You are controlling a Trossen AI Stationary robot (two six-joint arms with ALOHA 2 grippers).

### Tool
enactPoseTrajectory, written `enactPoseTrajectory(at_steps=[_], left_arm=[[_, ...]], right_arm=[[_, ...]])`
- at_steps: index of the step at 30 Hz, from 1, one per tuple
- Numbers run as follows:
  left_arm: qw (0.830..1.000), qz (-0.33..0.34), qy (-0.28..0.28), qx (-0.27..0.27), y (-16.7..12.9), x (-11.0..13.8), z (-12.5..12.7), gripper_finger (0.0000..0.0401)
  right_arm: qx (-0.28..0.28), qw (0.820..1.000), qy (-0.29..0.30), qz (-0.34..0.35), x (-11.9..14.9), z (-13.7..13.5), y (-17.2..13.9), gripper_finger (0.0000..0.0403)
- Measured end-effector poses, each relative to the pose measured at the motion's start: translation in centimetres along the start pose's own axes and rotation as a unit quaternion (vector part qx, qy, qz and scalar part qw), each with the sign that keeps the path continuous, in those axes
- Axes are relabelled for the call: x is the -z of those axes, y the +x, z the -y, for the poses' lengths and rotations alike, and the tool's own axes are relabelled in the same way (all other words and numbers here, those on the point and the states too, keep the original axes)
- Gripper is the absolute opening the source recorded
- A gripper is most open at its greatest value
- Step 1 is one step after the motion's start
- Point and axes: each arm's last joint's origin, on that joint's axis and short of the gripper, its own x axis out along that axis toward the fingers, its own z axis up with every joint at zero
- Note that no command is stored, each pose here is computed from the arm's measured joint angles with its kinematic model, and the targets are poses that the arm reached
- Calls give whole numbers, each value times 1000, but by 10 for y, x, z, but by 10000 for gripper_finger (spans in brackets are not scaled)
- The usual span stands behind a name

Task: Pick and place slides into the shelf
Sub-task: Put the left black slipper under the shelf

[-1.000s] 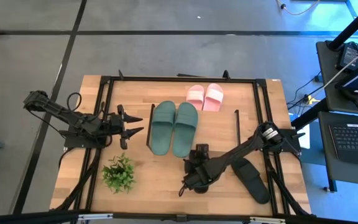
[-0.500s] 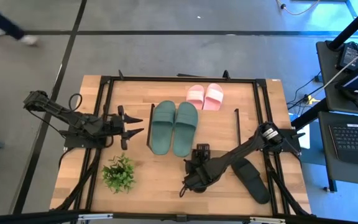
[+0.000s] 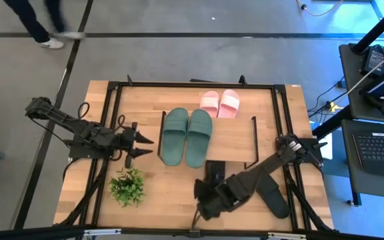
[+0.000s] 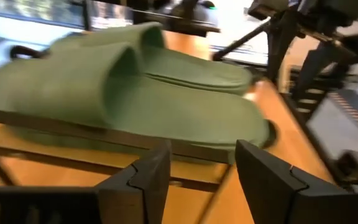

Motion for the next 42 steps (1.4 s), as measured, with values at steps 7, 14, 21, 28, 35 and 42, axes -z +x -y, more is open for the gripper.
enactPoseTrajectory(at_steps=[7, 14, 21, 28, 35, 42], left_arm=[[996, -28, -40, 79, 0, 1, 5, 170], [994, -35, -43, 98, -1, 2, 6, 170], [993, -36, -55, 97, -1, 2, 6, 170], [993, -36, -55, 97, -1, 2, 6, 170], [993, -36, -55, 97, -1, 2, 6, 170], [993, -36, -55, 97, -1, 2, 6, 170]], right_arm=[[-174, 985, -13, -6, 11, -43, -9, 228], [-226, 972, 13, -65, 51, -68, 39, 228], [-247, 962, 47, -107, 87, -68, 88, 228], [-292, 951, 60, -85, 98, -70, 106, 228], [-297, 949, 67, -79, 95, -67, 108, 228], [-284, 953, 76, -77, 86, -53, 116, 228]])
